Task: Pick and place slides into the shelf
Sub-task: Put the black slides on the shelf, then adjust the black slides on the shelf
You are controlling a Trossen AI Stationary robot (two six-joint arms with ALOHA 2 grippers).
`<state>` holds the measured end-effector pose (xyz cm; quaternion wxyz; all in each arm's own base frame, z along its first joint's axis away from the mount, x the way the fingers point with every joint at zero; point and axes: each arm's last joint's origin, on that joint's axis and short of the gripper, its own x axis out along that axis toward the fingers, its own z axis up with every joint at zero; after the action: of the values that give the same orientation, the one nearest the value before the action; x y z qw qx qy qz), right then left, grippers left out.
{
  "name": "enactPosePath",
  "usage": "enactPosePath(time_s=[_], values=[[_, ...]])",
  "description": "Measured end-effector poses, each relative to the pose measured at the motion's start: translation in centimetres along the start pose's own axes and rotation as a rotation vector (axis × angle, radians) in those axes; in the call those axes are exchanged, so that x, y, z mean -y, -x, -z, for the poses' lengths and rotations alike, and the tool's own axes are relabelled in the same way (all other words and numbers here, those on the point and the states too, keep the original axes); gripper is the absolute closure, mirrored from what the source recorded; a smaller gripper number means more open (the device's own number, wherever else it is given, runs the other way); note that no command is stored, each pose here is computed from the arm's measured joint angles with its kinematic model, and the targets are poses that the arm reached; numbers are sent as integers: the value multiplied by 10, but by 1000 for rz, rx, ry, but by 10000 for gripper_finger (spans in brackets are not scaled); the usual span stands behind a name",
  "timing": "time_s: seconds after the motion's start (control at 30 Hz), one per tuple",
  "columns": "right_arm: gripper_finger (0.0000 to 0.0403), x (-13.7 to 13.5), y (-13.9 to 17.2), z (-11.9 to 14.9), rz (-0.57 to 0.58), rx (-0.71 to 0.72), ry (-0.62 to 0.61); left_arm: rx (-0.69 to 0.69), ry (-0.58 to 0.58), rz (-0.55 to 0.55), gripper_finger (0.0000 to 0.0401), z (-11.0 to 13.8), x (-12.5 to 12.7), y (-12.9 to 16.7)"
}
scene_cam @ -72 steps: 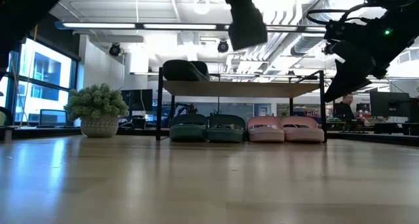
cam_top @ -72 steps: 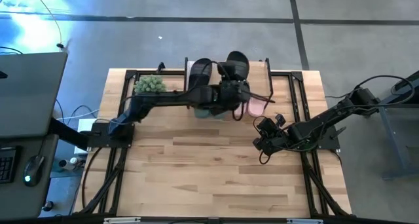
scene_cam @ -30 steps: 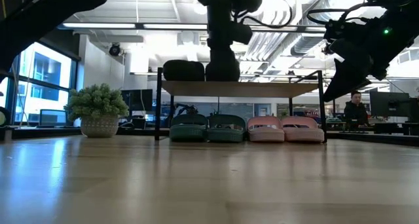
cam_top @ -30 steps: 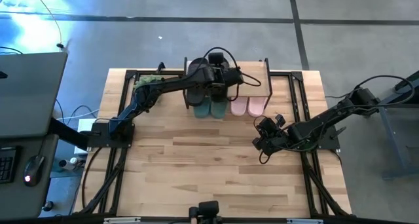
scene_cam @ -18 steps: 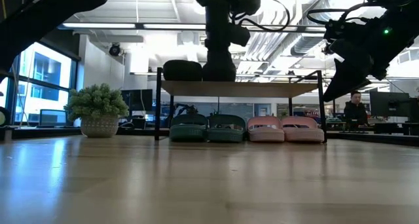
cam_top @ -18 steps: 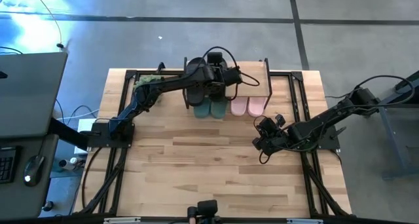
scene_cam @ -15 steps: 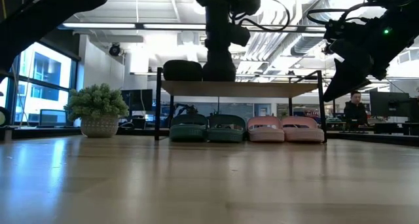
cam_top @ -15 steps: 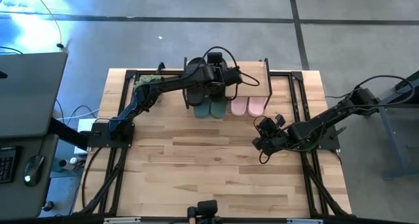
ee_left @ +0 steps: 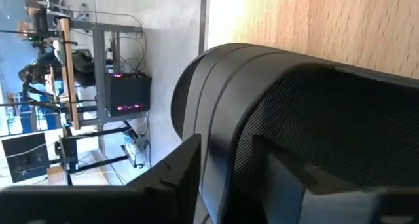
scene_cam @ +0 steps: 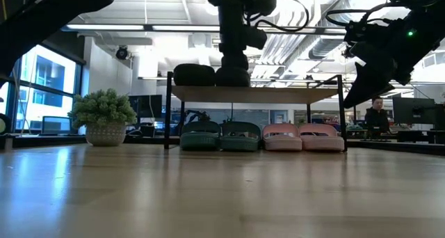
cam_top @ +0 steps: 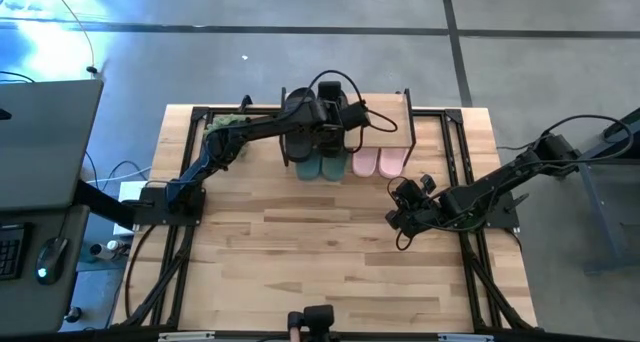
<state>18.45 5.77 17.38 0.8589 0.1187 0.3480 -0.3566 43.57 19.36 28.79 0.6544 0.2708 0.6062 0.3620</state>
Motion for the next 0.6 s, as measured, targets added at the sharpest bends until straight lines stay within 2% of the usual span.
enactPosePath(time_s=[0.2,0.6], values=[[402,0,0,0,-4,-7,0,2,-3,1,240,0,1,1],[402,0,0,0,-6,-10,0,-23,-50,32,191,4,3,5]])
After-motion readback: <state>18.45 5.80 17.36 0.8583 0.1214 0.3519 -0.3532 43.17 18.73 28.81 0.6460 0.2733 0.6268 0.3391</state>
